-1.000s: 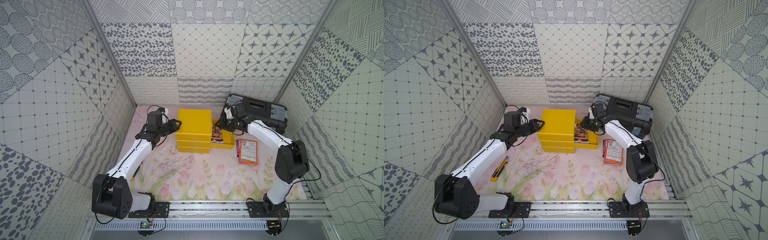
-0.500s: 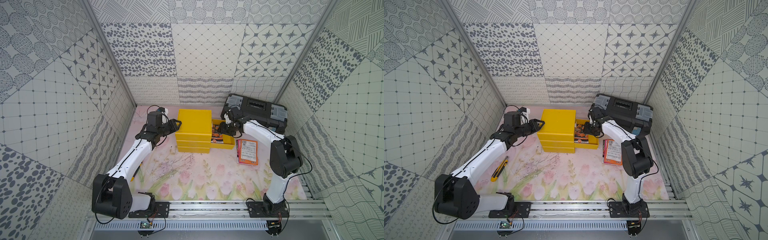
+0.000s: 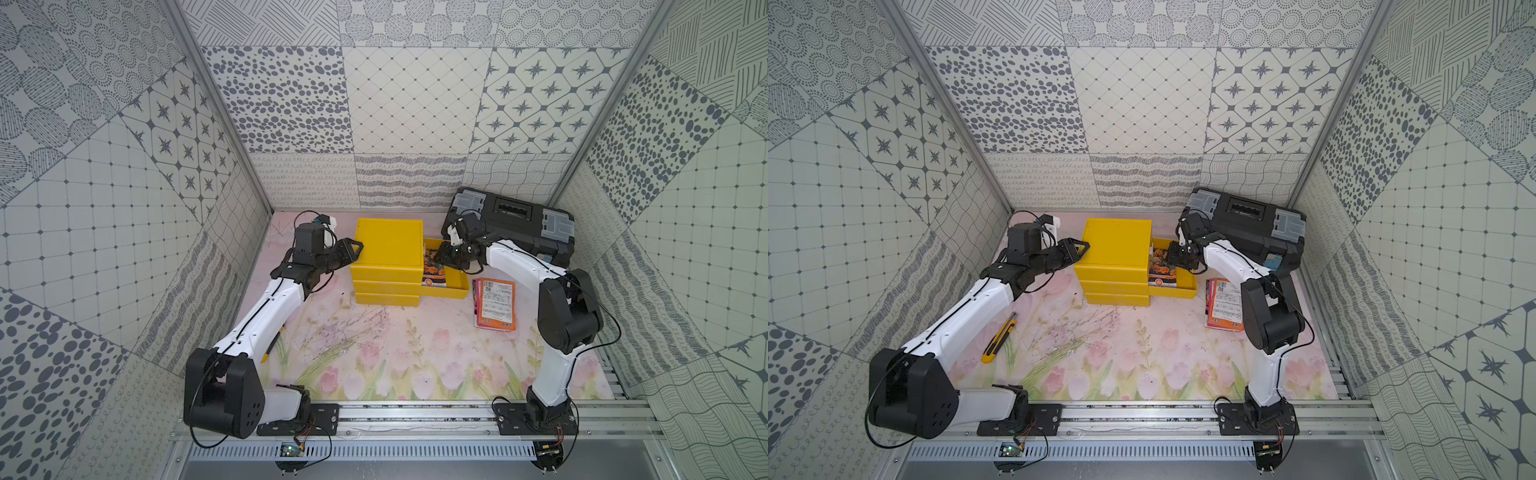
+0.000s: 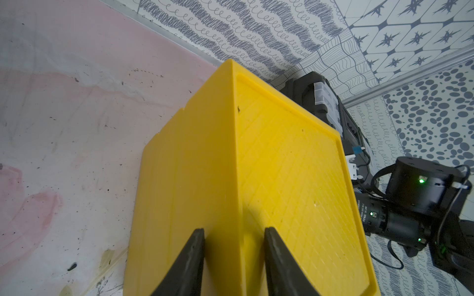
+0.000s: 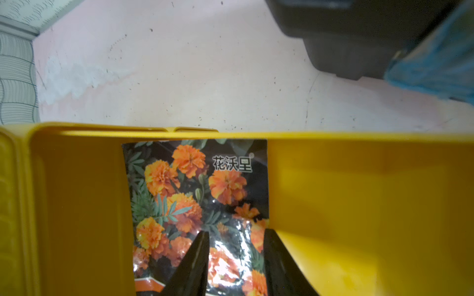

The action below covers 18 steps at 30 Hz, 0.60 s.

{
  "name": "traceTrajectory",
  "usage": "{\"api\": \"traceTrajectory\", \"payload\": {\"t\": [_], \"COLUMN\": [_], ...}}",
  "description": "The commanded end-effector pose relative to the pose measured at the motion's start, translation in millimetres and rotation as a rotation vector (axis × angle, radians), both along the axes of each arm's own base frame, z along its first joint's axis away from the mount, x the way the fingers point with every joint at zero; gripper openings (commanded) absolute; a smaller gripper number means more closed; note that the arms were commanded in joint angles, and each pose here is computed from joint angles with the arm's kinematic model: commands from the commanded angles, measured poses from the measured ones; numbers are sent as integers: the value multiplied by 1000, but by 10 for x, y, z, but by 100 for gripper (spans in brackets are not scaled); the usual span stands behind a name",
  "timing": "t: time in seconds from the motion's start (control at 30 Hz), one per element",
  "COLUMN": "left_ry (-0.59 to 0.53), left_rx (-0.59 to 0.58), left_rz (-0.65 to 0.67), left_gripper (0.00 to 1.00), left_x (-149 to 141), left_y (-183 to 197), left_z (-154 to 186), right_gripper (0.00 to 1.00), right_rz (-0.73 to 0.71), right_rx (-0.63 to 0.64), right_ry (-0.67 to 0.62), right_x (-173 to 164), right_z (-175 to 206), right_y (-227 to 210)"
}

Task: Take the seed bags out of the drawer
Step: Adjust the seed packet in the drawer.

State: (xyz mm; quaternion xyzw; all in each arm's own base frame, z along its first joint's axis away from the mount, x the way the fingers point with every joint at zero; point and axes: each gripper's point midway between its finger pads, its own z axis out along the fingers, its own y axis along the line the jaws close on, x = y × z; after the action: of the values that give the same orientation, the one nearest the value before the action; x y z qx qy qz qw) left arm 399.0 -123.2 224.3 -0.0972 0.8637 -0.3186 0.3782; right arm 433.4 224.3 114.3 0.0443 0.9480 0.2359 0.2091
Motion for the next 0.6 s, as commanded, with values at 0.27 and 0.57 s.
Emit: {"api": "traceTrajectory", "payload": {"t": [0.27,0.57], "left_ry": [470,467], "left_rx": [94,91], "left_rz": [-28,-28], "left_gripper": [40,40], "left_x": [-788,-785], "left_y": [105,102], "left_z": [-904,-894], "right_gripper": [27,33], "right_rz": [14,17], "right_rx": [196,122], "right_ry": [52,-36], "right_x": [-12,-12], "right_z": [-163,154], "right_y": [374,232]}}
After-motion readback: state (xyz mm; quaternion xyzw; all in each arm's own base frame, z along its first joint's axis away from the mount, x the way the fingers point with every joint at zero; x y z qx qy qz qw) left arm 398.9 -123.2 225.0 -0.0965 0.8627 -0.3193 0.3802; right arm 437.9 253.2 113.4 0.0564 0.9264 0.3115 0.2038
